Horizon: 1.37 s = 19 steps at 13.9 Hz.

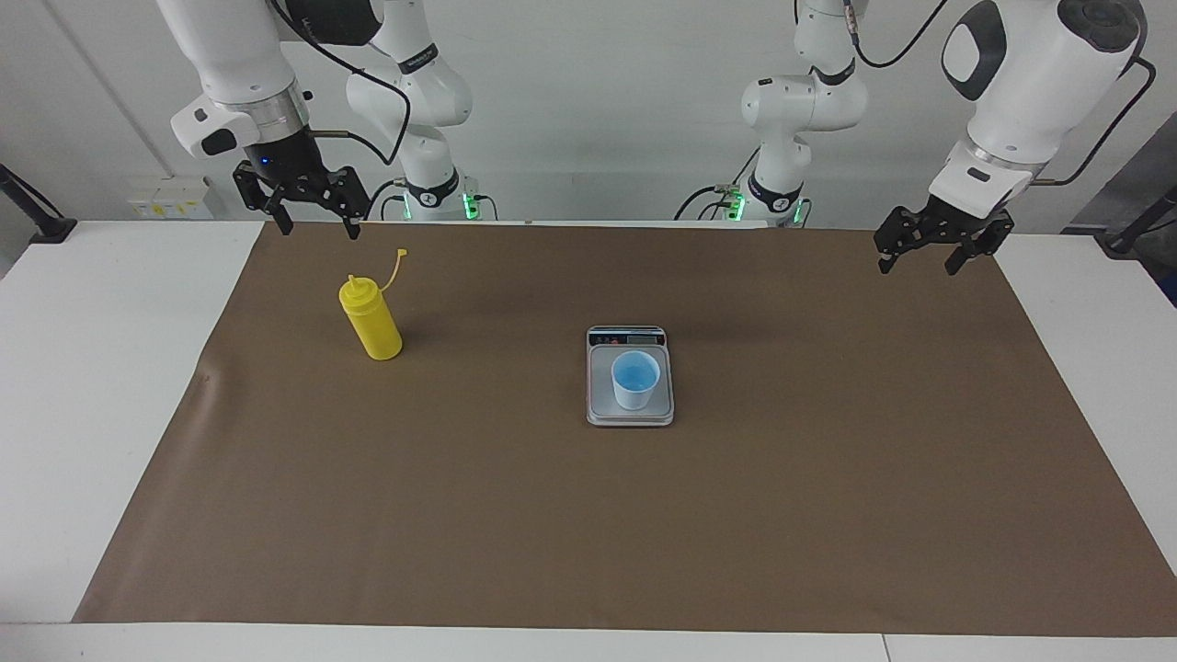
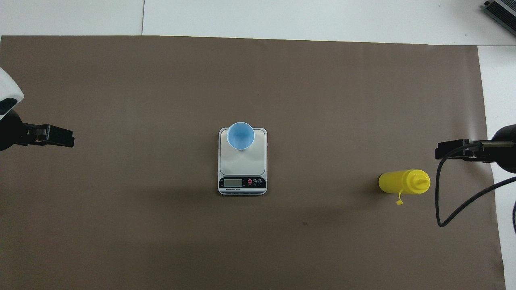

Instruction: Pour seasoning into cup on scale with both arms

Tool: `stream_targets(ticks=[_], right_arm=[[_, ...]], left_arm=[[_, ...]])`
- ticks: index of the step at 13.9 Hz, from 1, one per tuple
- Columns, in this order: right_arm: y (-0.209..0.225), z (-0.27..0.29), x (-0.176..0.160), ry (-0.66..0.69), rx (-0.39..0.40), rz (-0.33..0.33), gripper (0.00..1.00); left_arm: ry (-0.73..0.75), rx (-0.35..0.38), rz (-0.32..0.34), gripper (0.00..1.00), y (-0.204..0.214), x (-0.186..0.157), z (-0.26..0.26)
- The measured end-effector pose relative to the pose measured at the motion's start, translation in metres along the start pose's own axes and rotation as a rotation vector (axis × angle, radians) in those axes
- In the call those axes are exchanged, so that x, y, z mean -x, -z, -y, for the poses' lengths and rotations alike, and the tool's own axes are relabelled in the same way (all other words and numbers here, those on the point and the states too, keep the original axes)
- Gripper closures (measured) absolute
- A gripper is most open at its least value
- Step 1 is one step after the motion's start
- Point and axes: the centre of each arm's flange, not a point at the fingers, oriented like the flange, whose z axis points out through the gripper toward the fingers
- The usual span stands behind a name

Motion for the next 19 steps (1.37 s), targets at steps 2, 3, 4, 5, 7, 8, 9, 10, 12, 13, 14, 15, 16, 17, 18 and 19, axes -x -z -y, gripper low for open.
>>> stream_targets(ticks=[2,3,4,5,7,8,9,10,12,13,14,15,16,17,18,19], right_arm=[[0.000,0.000,0.000,0.000,0.000,0.000,0.00],[0.000,0.000,0.000,0.000,0.000,0.000,0.00],[0.000,0.000,0.000,0.000,0.000,0.000,0.00],[0.000,0.000,0.000,0.000,0.000,0.000,0.00],[0.000,0.000,0.000,-0.001,0.000,0.000,0.00],[0.000,0.000,0.000,-0.001,0.000,0.002,0.00],[0.000,0.000,0.000,-0.001,0.000,0.004,0.00],[0.000,-0.001,0.000,-0.002,0.000,0.004,0.00],[0.002,-0.002,0.000,-0.004,-0.003,-0.005,0.00],[0.005,-0.002,-0.001,-0.004,-0.004,-0.012,0.00],[0.009,-0.002,-0.002,-0.004,-0.005,-0.021,0.00],[0.016,-0.001,-0.006,-0.003,-0.007,-0.030,0.00],[0.022,-0.001,-0.010,-0.004,-0.009,-0.031,0.00],[0.027,-0.001,-0.016,-0.009,-0.011,-0.029,0.00],[0.029,0.002,-0.022,-0.021,-0.013,-0.028,0.00],[0.028,0.007,-0.027,-0.036,-0.015,-0.024,0.00]], left_arm=[[0.000,0.000,0.000,0.00,0.000,0.000,0.000],[0.000,0.000,0.000,0.00,0.000,0.000,0.000],[0.000,0.000,0.000,0.00,0.000,0.000,0.000],[0.000,0.000,0.000,0.00,0.000,0.000,0.000],[0.000,0.000,0.000,0.00,0.000,0.000,0.000],[0.000,0.000,0.000,0.00,0.000,0.000,0.000],[0.000,0.000,0.000,0.00,0.000,0.000,0.000],[0.000,0.000,0.000,0.00,0.000,0.000,0.000],[0.000,0.000,0.000,0.00,0.000,0.000,0.000],[0.000,0.000,0.000,0.00,0.000,0.000,0.000],[0.000,0.000,0.000,0.00,0.000,0.000,0.000],[0.000,0.000,0.000,0.00,0.000,0.000,0.000],[0.000,0.000,0.000,0.00,0.000,0.000,0.000],[0.000,0.000,0.000,0.00,0.000,0.000,0.000],[0.000,0.000,0.000,0.00,0.000,0.000,0.000],[0.000,0.000,0.000,0.00,0.000,0.000,0.000]])
